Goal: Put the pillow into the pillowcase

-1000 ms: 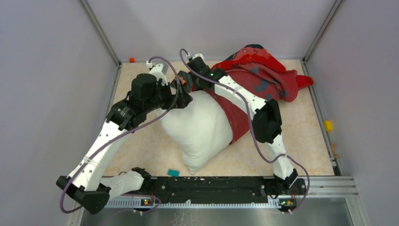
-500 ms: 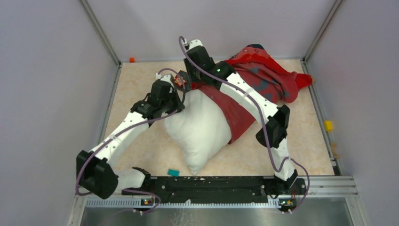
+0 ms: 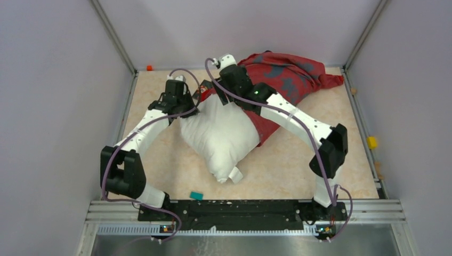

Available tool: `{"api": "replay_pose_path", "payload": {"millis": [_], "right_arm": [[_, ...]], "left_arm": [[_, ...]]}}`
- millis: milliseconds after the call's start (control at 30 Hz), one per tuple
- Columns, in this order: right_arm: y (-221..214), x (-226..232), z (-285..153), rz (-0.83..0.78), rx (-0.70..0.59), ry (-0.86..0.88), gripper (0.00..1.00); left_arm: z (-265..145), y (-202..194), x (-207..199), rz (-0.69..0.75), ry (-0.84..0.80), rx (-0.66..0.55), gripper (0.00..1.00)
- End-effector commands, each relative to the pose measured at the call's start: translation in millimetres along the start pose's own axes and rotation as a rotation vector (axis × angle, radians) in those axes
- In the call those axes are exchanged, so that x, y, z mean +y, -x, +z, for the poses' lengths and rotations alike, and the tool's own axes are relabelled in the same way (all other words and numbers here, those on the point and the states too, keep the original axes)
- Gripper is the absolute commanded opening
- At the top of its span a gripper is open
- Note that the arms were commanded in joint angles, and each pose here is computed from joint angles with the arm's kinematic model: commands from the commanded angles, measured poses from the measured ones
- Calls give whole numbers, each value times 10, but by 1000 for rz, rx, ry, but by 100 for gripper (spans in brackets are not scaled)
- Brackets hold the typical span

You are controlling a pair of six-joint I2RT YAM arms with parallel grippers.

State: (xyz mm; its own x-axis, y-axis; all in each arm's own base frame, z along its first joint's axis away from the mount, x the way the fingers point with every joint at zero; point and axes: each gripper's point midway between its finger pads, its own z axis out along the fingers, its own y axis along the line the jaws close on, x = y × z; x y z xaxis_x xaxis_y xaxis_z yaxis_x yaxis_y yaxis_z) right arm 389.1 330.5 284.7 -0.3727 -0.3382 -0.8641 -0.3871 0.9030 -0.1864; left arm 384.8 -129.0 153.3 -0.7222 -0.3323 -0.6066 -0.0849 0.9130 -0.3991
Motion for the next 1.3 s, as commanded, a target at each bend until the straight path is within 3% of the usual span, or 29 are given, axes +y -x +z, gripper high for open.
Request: {"api": "replay_pose_path", "payload": {"millis": [0,333,500,600,633,700,867,1000,1133,1267], "right_arm": [[-24,14,247,-117,-18,-78,77],[-283,-40,410,-159,32,-198,76],[-300,-204,448,-156,29,-305,62],[-258,-257,449,-145,21,-326,43],[-232,-261,438,-141,19,-327,32],[-154,-199,371,-123,18,-304,0],[214,775,-261,-36,-65,25,0],[-97,1567,-722,-49,-42,279,0],[-697,1418,-546,2,65,267,0],[-902,938,-270,113,121,218,0]], "left_arm": [[-4,373,-161,30,-49,-88,11],[125,297,-46,19,-18,-58,8],[154,260,-15,10,-14,-48,6],[167,250,12,3,-6,-47,5],[175,246,23,-1,-4,-47,4],[210,226,43,-12,0,-43,3],[344,158,55,-58,-1,-17,0],[420,219,64,-105,6,-38,0],[416,406,121,-168,3,-68,0],[374,643,33,-156,-56,-93,3]]}}
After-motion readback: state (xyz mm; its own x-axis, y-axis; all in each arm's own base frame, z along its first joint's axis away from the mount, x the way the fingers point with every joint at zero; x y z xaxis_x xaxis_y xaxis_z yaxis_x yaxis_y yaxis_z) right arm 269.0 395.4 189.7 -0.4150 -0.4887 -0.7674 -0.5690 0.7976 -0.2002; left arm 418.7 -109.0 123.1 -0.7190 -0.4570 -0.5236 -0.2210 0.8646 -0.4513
